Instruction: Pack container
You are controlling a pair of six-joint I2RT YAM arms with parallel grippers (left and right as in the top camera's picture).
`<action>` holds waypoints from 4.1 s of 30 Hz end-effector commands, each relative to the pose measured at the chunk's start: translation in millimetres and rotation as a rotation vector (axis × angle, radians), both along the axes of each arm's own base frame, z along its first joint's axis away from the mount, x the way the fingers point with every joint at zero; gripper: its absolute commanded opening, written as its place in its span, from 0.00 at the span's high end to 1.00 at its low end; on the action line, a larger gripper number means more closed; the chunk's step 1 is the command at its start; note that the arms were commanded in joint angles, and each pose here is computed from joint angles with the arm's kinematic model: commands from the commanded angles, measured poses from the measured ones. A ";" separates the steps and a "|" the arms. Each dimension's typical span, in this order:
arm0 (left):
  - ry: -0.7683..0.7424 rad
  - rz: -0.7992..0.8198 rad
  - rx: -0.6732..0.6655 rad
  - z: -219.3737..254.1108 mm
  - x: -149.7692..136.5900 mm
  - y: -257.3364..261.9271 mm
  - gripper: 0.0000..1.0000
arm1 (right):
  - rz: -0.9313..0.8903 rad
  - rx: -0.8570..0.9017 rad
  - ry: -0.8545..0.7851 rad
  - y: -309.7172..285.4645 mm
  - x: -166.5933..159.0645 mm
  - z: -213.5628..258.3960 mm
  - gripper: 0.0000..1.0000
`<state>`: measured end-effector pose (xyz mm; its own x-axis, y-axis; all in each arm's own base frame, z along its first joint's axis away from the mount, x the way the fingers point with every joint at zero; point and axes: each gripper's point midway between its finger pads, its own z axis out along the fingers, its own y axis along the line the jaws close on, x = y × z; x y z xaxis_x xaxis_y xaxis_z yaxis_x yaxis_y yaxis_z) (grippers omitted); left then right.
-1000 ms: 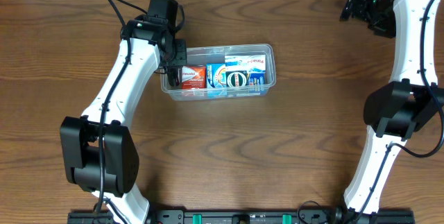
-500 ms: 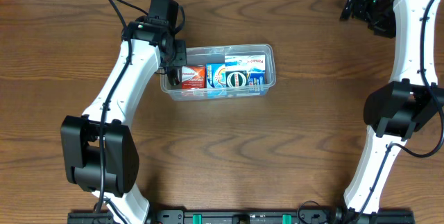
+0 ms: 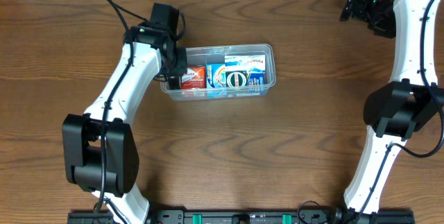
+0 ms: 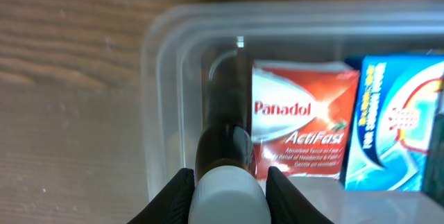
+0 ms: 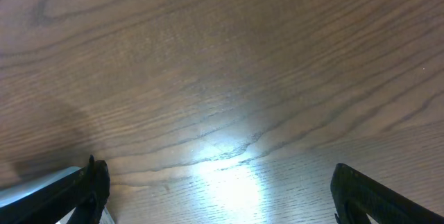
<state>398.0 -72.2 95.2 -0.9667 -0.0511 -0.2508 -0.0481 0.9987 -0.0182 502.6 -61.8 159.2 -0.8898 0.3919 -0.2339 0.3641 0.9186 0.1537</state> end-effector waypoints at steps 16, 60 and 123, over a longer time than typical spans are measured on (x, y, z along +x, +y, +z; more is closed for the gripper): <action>-0.004 -0.002 -0.008 7.1 -6.9 1.0 0.43 | 0.010 -0.016 -0.020 -0.2 2.0 7.4 0.01; -0.478 0.398 0.090 142.0 25.7 166.4 0.02 | 0.009 -0.016 -0.020 -0.4 2.0 7.4 0.01; -0.478 0.398 0.090 142.0 25.7 166.4 0.02 | 0.012 -0.240 -0.498 26.0 -100.7 244.5 0.04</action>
<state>422.1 90.8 227.8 -0.6728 -0.3502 -0.6516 -0.4201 0.9059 -0.0532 437.7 -23.9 356.3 -0.7349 0.2809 -0.6172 0.2521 0.9581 0.1359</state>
